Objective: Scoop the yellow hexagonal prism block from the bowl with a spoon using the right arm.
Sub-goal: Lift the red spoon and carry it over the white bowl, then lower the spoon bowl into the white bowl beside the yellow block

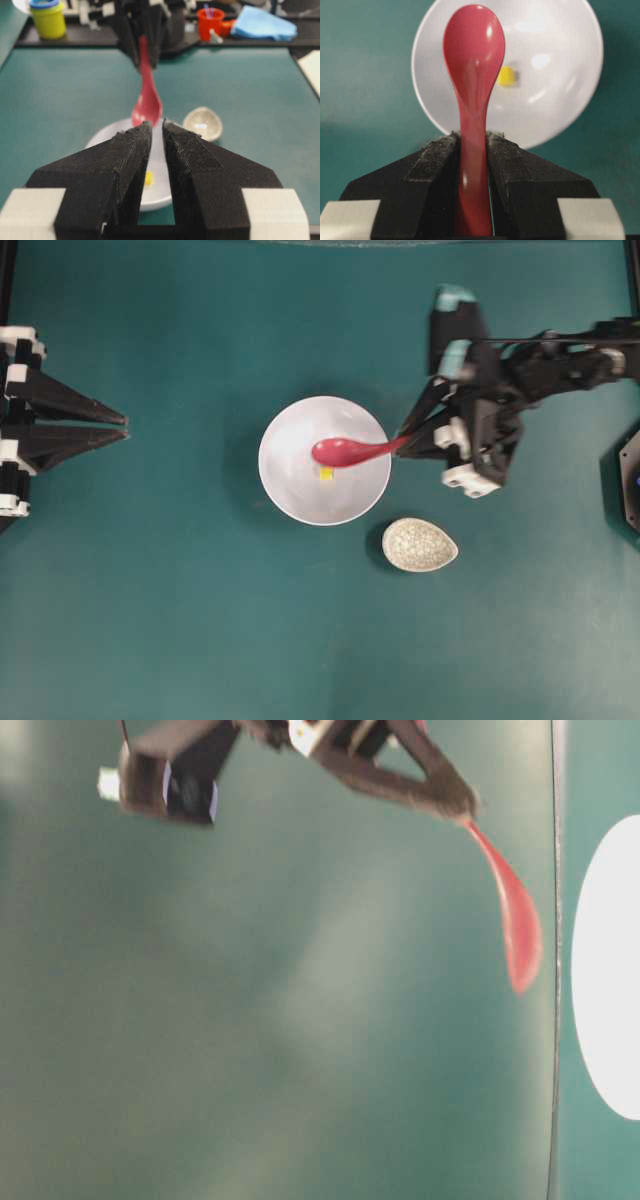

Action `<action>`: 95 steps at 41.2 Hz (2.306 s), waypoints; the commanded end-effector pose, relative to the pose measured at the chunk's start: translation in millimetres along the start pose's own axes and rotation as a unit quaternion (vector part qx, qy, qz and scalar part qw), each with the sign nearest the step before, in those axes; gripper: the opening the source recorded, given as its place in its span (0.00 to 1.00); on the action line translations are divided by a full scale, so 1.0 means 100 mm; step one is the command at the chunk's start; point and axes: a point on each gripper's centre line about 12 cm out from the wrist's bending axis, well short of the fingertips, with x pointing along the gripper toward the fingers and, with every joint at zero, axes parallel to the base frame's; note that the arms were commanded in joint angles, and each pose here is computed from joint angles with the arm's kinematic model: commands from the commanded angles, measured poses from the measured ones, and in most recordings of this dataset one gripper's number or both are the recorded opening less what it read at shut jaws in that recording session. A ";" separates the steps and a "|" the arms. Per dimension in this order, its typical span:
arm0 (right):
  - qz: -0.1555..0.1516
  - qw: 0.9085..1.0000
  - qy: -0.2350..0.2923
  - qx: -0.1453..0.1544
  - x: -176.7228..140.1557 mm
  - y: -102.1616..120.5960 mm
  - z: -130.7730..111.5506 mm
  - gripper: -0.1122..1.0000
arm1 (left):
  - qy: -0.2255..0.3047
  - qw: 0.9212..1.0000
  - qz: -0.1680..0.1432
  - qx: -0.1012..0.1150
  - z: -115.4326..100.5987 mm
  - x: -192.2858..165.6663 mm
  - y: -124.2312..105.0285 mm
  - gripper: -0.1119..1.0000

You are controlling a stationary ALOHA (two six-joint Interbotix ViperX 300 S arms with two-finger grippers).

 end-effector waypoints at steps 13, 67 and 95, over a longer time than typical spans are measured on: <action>-0.028 0.991 0.129 -0.005 0.09 -0.03 0.26 0.31 | -0.018 1.000 0.000 0.002 0.12 0.02 0.00 0.26; -0.058 0.957 0.267 -0.103 0.49 0.01 0.31 0.31 | -0.018 1.000 0.000 0.002 0.12 0.02 0.00 0.26; -0.064 0.966 0.226 -0.107 0.79 -0.02 0.51 0.31 | -0.018 1.000 0.001 0.002 0.12 0.02 0.01 0.26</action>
